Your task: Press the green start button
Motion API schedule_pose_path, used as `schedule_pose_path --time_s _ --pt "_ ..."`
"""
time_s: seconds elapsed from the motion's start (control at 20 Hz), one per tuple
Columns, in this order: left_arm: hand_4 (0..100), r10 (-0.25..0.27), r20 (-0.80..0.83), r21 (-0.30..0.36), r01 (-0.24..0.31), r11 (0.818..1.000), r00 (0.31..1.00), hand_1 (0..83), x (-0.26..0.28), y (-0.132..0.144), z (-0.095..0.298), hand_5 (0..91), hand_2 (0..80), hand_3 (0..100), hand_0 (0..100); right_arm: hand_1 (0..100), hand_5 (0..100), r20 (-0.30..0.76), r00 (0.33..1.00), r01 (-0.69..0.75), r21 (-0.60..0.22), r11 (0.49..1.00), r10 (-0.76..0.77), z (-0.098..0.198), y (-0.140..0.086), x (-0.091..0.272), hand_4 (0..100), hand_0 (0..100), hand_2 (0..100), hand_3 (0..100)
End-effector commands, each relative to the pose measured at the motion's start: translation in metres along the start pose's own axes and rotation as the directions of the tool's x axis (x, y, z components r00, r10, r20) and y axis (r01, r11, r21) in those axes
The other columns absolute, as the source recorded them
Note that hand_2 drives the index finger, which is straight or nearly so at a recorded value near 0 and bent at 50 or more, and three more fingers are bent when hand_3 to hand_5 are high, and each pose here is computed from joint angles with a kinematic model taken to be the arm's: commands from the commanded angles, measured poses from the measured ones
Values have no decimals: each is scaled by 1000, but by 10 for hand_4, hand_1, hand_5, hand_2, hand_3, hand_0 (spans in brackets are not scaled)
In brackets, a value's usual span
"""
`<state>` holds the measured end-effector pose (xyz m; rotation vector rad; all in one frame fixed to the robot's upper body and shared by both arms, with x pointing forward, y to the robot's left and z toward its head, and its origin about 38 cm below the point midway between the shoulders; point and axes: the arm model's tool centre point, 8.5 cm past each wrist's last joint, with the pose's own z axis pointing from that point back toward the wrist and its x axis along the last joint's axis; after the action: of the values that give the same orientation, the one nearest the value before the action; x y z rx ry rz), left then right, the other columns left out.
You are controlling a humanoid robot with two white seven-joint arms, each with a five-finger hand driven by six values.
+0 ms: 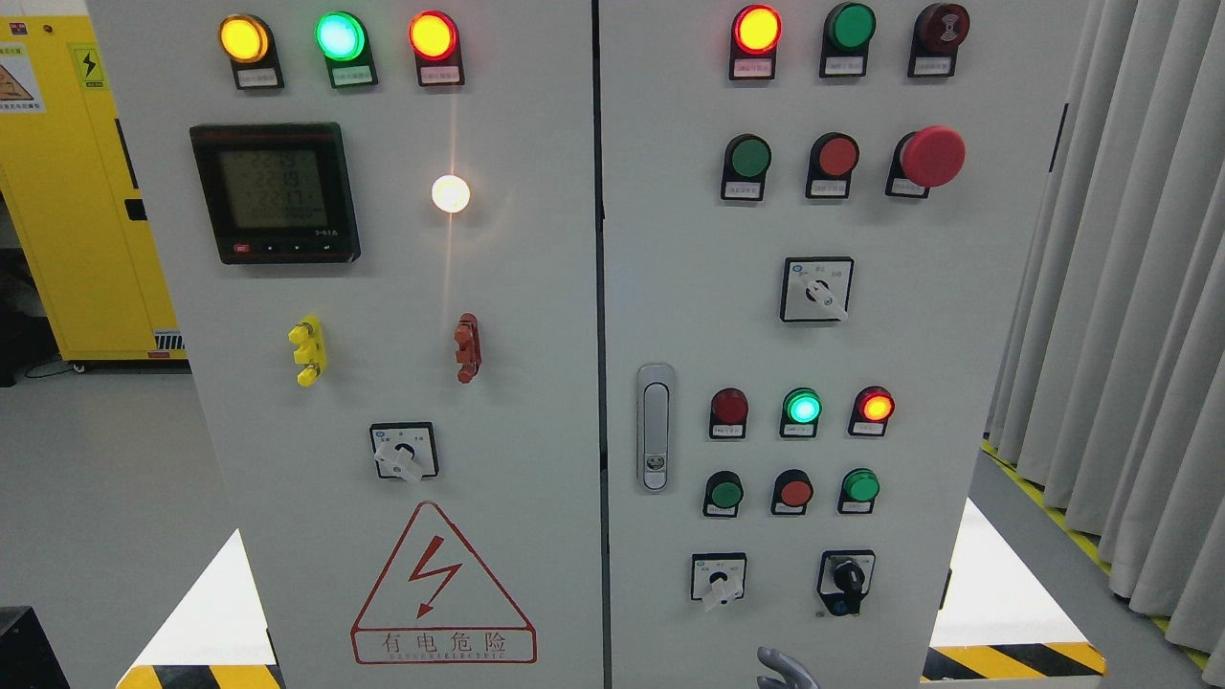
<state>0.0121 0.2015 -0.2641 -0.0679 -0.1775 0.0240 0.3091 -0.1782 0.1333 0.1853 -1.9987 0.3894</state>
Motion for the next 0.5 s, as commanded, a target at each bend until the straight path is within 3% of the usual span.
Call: schedule_pose_path --time_s 0.0,0.45 --pt "0 0 -2 0 0 1000 1000 556 -1 0 0 0 0 0 120 715 140 2 999 -34 -3 999 34 0 -4 1 214 536 0 140" --pt "0 0 1 0 0 1000 1000 556 1 0 0 0 0 0 120 714 142 11 999 -38 -5 999 38 1 -4 4 220 531 0 142"
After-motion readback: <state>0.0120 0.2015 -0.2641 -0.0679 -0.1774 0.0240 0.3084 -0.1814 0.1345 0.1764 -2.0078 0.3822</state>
